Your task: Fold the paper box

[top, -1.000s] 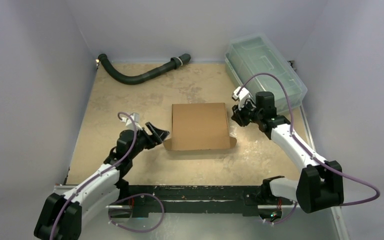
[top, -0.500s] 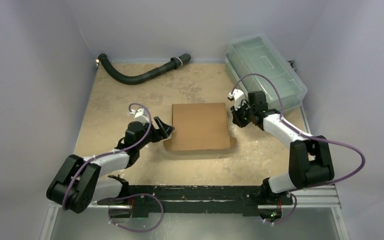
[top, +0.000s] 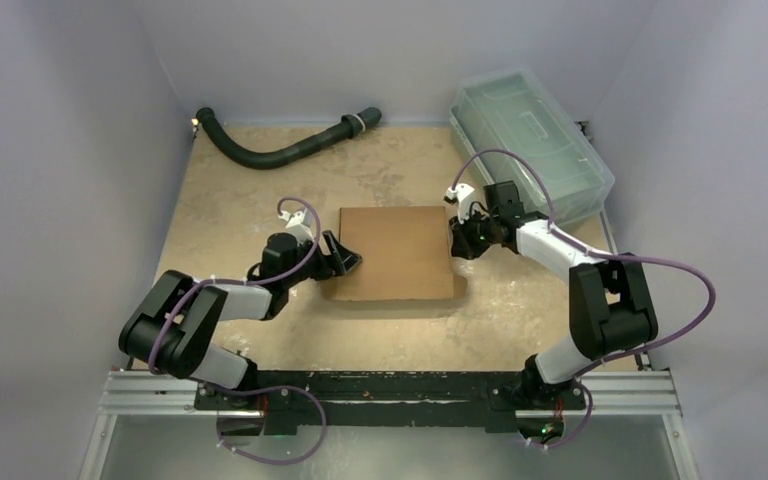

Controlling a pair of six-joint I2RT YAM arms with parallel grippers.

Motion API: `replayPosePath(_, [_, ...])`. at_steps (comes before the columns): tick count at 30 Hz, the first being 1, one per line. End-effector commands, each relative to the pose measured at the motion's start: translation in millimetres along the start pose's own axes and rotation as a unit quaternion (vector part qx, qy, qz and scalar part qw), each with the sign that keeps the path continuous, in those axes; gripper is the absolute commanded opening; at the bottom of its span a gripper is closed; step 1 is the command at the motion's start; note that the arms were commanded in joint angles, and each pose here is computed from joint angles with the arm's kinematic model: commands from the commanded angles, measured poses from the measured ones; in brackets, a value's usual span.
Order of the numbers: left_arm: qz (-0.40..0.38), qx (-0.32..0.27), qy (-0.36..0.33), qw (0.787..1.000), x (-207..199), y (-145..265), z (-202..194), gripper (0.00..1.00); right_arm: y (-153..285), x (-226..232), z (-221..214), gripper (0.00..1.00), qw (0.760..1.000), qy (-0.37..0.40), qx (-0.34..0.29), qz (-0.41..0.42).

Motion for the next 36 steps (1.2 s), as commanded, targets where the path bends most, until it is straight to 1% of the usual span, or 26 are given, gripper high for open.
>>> replayPosePath(1, [-0.065,0.002,-0.014,0.998,-26,-4,9,0.76,8,12,26,0.13,0.998,-0.005,-0.043,0.042])
replayPosePath(8, [-0.092,0.014,0.016,0.996,-49,6,11,0.66,16,20,39,0.13,0.995,0.004,-0.072,0.065])
replayPosePath(13, [-0.119,0.014,0.037,0.992,-72,19,18,0.65,22,26,47,0.14,0.993,0.011,-0.087,0.08])
replayPosePath(19, [-0.114,0.016,0.058,0.992,-83,33,21,0.67,32,29,55,0.15,0.991,0.022,-0.105,0.08])
replayPosePath(22, [-0.113,0.011,0.064,0.991,-85,40,22,0.68,33,29,56,0.16,0.991,0.027,-0.105,0.078])
replayPosePath(28, [-0.113,0.007,0.114,0.987,-82,46,17,0.68,33,25,51,0.2,0.993,0.034,-0.092,0.069])
replayPosePath(31, [-0.11,0.001,0.135,0.985,-77,48,14,0.68,34,23,51,0.25,0.993,0.037,-0.089,0.062])
replayPosePath(34, [-0.09,-0.006,0.144,0.985,-66,48,11,0.65,35,21,50,0.26,0.994,0.043,-0.084,0.054])
replayPosePath(36, [-0.077,-0.008,0.147,0.986,-59,47,8,0.59,36,20,49,0.26,0.994,0.045,-0.081,0.051])
Point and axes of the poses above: each gripper's point midway between its finger pads, its own y axis back along the fingers, its own x axis along the line the jaws close on, z = x × y, the point moved 2 cm from there along y, back along the fingers, and after that the axes turned 12 degrees about y, right-handed, at the moved point
